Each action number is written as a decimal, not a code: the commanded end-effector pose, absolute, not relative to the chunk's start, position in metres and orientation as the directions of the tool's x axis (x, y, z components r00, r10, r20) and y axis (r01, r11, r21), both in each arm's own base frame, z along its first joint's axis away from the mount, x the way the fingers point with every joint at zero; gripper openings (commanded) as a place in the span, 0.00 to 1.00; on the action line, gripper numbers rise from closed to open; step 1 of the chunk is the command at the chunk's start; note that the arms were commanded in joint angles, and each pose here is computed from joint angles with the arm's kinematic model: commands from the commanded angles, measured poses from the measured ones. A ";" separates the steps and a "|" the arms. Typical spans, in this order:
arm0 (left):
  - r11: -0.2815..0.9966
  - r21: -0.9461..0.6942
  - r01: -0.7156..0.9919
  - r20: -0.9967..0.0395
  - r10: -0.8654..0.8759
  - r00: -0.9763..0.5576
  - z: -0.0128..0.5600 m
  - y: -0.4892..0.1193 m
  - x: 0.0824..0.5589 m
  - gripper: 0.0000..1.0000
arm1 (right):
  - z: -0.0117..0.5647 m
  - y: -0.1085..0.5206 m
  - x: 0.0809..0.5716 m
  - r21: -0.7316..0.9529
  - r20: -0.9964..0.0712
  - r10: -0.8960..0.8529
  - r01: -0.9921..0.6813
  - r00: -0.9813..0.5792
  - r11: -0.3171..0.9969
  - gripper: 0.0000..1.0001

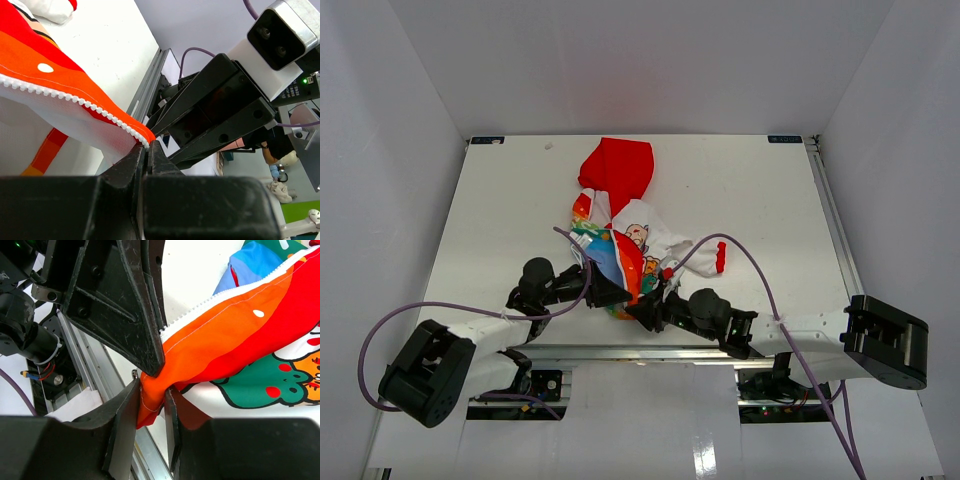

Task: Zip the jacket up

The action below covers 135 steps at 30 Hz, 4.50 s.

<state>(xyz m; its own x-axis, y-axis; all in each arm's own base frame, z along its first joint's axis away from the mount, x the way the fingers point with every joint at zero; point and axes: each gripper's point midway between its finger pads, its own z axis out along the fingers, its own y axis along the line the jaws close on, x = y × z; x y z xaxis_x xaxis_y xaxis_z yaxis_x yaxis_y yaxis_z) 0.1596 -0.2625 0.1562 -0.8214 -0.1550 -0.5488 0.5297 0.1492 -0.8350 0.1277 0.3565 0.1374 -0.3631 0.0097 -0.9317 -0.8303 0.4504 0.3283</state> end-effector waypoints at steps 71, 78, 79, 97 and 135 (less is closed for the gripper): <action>0.003 -0.838 0.546 -0.541 -0.146 -0.828 0.184 -0.264 0.141 0.00 | 0.170 0.356 0.122 0.277 -0.956 0.050 -0.830 -0.290 0.484 0.44; -0.036 -0.842 0.538 -0.529 -0.140 -0.837 0.187 -0.264 0.137 0.00 | 0.173 0.356 0.115 0.265 -0.963 0.069 -0.863 -0.261 0.430 0.43; -0.045 -0.844 0.535 -0.525 -0.139 -0.840 0.188 -0.264 0.136 0.00 | 0.174 0.356 0.114 0.259 -0.965 0.073 -0.869 -0.252 0.421 0.43; -0.076 -0.849 0.522 -0.511 -0.132 -0.850 0.186 -0.264 0.133 0.00 | 0.180 0.357 0.111 0.225 -0.974 0.098 -0.903 -0.203 0.367 0.15; -0.044 -0.806 0.590 -0.581 -0.128 -0.804 0.186 -0.266 0.139 0.56 | 0.193 0.339 0.105 0.230 -0.970 0.160 -0.913 -0.185 0.337 0.08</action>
<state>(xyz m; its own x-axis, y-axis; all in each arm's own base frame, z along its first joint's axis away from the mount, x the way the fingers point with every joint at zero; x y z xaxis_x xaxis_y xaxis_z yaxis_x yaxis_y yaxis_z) 0.1372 -0.2644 0.1780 -0.8619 -0.1246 -0.4916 0.4997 -0.0432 -0.8651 0.1022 0.3468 0.1685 -0.2174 0.0609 -0.9742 -0.9148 0.3355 0.2251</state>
